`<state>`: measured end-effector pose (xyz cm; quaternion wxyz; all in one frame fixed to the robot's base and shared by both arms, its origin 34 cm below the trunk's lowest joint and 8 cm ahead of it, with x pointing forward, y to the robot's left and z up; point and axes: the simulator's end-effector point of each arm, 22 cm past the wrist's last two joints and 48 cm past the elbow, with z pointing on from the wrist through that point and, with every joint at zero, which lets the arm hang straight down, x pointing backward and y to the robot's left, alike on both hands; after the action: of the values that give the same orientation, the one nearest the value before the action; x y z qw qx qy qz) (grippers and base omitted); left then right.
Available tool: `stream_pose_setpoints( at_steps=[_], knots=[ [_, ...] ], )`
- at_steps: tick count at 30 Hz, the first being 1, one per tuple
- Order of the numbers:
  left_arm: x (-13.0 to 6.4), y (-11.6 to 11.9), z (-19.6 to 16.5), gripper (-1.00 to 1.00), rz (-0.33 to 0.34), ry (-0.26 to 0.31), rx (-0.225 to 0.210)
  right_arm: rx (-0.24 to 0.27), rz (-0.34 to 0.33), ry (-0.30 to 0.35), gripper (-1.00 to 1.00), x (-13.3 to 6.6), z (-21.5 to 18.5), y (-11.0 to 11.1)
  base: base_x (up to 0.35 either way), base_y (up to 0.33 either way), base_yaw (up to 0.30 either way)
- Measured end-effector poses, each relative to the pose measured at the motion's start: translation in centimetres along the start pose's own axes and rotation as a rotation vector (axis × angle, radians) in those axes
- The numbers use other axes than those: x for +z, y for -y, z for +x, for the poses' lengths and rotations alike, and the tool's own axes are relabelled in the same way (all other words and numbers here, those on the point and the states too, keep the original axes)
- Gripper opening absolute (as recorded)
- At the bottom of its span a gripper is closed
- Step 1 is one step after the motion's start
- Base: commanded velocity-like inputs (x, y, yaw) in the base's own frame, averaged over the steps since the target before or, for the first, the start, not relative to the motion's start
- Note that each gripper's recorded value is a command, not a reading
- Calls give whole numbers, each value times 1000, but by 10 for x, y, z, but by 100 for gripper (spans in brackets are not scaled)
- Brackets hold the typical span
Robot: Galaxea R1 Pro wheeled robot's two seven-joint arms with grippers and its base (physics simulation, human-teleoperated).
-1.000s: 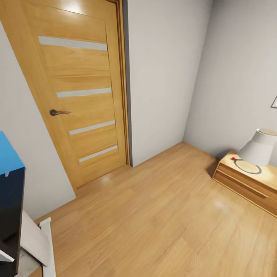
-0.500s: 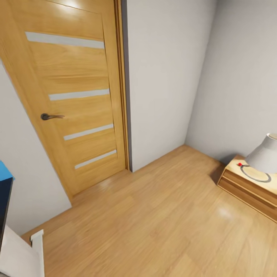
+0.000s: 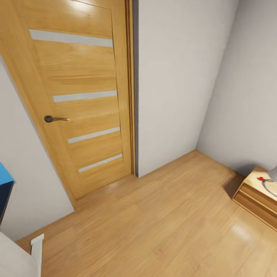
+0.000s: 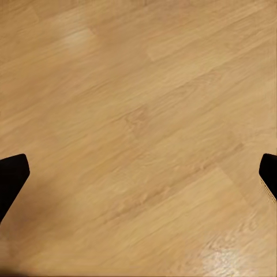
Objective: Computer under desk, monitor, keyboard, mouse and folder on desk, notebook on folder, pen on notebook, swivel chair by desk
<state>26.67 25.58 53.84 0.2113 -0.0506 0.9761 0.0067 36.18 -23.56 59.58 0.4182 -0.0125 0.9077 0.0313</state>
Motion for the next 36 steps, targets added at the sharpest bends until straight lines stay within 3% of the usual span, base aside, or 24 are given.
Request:
stream_pose_setpoints(
  at_steps=[14,22,36],
  knots=[
    [0,0,-1,100,0,2,0,-1,2,4,100,0,-1,1,265,-200,273],
    [0,-1,-2,100,-1,6,0,-2,2,8,100,1,-2,1,43,-41,261],
    [1,-1,-7,100,-1,19,-2,-6,3,87,100,1,-21,1,2,-63,215]
  ],
)
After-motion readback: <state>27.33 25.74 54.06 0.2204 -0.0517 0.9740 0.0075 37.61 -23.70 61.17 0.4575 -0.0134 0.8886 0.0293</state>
